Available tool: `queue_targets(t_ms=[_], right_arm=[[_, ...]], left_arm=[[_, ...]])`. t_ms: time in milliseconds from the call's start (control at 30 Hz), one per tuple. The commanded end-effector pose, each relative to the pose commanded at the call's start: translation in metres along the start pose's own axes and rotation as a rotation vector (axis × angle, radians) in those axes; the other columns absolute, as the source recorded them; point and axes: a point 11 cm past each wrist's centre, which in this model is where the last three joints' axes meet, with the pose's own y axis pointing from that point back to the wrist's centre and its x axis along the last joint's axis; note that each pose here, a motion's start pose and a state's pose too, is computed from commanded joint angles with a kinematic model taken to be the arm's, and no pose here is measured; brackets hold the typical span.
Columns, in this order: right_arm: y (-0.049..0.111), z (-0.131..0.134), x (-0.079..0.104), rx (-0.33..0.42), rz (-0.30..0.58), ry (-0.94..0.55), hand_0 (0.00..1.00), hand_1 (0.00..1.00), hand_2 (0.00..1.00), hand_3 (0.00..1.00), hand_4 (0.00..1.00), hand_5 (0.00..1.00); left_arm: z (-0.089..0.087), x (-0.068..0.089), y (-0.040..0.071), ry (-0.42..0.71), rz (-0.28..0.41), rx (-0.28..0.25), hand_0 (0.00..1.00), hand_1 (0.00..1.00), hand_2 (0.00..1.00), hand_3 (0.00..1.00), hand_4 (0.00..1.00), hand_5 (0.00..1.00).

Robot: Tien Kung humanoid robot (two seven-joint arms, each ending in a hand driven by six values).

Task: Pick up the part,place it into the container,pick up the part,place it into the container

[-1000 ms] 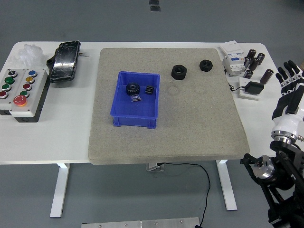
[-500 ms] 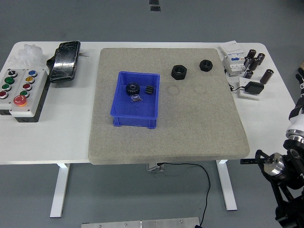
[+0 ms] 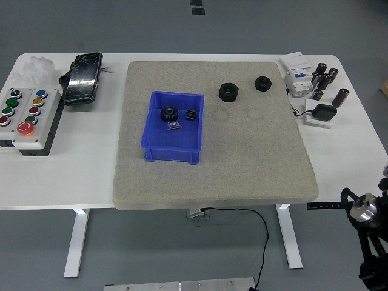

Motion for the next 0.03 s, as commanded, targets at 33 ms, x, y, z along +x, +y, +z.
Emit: queue_targets(t_ms=[33], right_arm=[[-0.0010,-0.0008,0.0011,0.002,0.003,0.000,0.703,0.669,0.693,0.669,0.807,0.719]], left_arm=[[0.0009,0.0002,0.0001,-0.001,0.001,-0.001,0.657,0.615,0.550,0.612,0.590,0.384]])
